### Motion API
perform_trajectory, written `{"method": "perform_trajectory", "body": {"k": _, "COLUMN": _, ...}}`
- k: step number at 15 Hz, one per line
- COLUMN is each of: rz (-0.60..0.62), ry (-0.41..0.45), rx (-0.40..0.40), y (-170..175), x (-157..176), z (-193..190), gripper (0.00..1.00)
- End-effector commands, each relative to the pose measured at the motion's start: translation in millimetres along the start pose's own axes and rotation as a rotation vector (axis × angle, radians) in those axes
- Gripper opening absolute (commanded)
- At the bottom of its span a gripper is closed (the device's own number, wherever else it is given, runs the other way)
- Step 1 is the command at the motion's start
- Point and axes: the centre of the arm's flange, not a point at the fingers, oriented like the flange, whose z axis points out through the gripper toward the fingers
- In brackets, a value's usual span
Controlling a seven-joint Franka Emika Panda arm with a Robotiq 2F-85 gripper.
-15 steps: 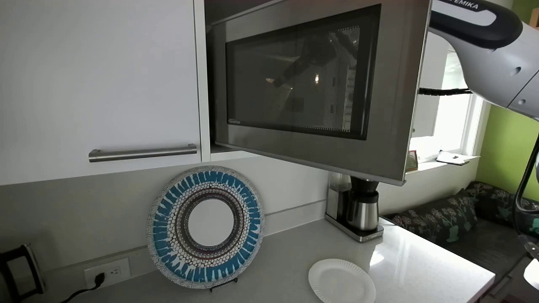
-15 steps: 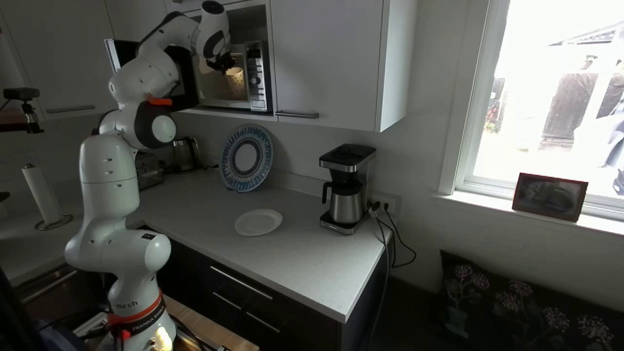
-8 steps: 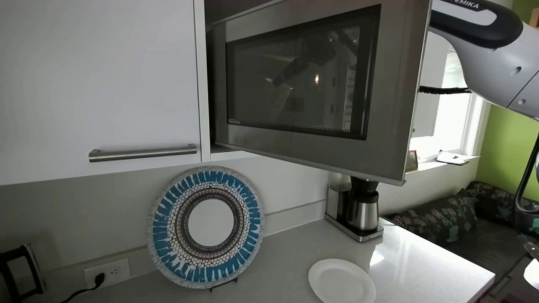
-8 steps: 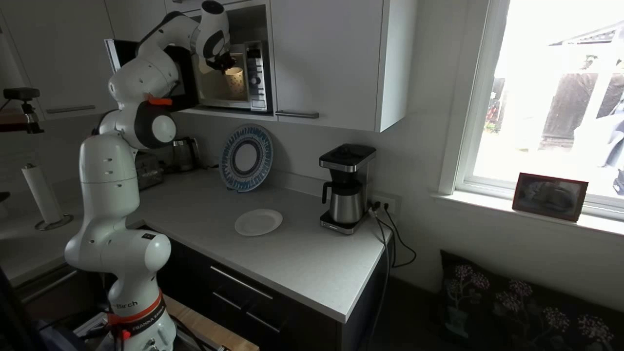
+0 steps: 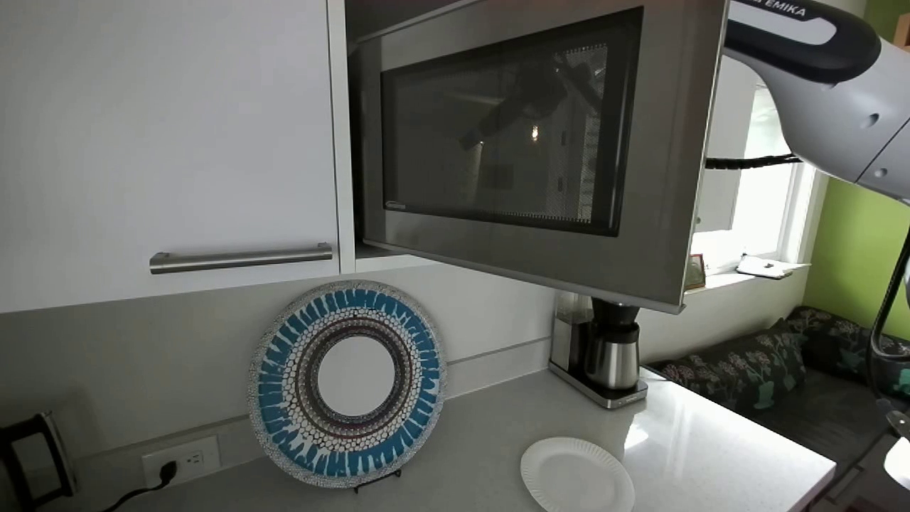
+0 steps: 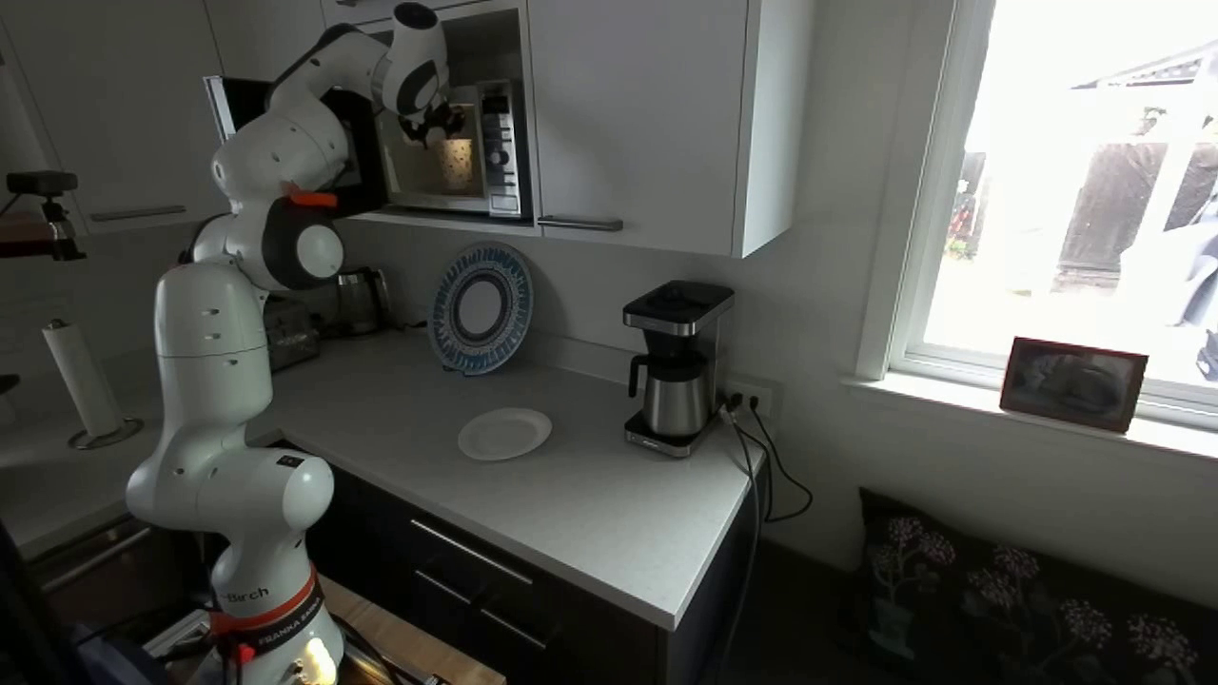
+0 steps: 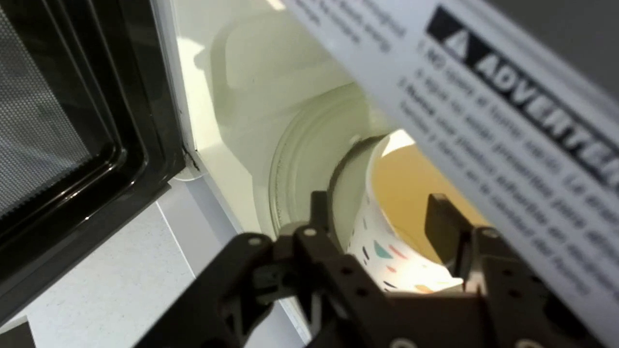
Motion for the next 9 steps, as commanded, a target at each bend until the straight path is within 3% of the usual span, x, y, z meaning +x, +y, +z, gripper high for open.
{"method": "perform_trajectory", "body": {"k": 1, "rz": -0.094, "ry": -0.004, "rx": 0.013, "y": 3.1, "x": -0.5, "z": -5.9, "gripper": 0.87}}
{"method": "perform_trajectory", "body": {"k": 3, "rz": -0.149, "ry": 0.000, "rx": 0.012, "y": 4.6, "x": -0.4, "z": -5.2, "gripper": 0.99}}
{"method": "perform_trajectory", "body": {"k": 6, "rz": -0.248, "ry": 0.014, "rx": 0.002, "y": 9.9, "x": 4.8, "z": -2.0, "gripper": 1.00}}
{"method": "perform_trajectory", "body": {"k": 9, "rz": -0.259, "ry": -0.042, "rx": 0.060, "y": 17.6, "x": 7.5, "z": -3.2, "gripper": 1.00}}
